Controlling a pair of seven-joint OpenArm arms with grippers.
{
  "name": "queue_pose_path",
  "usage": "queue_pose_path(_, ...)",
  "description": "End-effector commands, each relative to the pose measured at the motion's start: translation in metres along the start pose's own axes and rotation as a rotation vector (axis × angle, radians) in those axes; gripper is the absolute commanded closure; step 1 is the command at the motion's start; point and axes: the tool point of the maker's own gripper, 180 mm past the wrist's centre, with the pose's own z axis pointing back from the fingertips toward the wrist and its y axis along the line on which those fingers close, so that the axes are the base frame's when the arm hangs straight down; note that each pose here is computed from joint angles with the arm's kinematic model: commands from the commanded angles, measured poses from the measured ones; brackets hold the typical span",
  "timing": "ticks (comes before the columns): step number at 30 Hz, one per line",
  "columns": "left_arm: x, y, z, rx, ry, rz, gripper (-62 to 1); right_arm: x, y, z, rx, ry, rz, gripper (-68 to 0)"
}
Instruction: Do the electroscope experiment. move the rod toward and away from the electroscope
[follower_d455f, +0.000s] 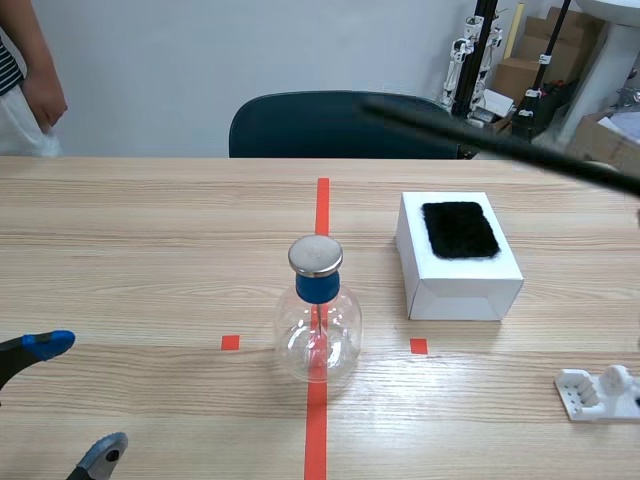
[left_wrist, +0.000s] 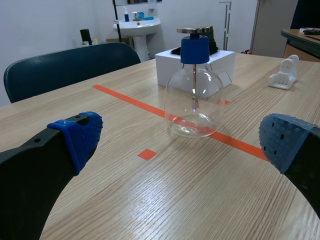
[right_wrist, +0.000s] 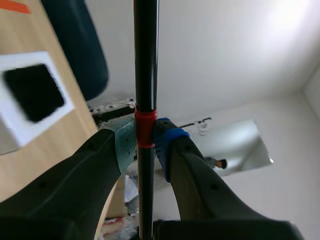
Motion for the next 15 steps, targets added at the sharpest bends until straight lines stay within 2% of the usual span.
queue_pose_path(1, 0.008, 0.005, -0.001, 0.001, -0.027, -0.018, -62.3, 0.005, -0.009, 0.003, -0.042, -0.015, 0.005, 0.1)
queue_pose_path(4, 0.008, 0.005, -0.001, 0.001, -0.027, -0.018, -62.3, 0.009, -0.001, 0.014, -0.01, -0.004, -0.016, 0.1)
queue_pose_path(15, 0.008, 0.005, -0.001, 0.001, -0.027, -0.018, -62.3, 0.019, 0.011, 0.033, 0.028, 0.023, -0.041, 0.1)
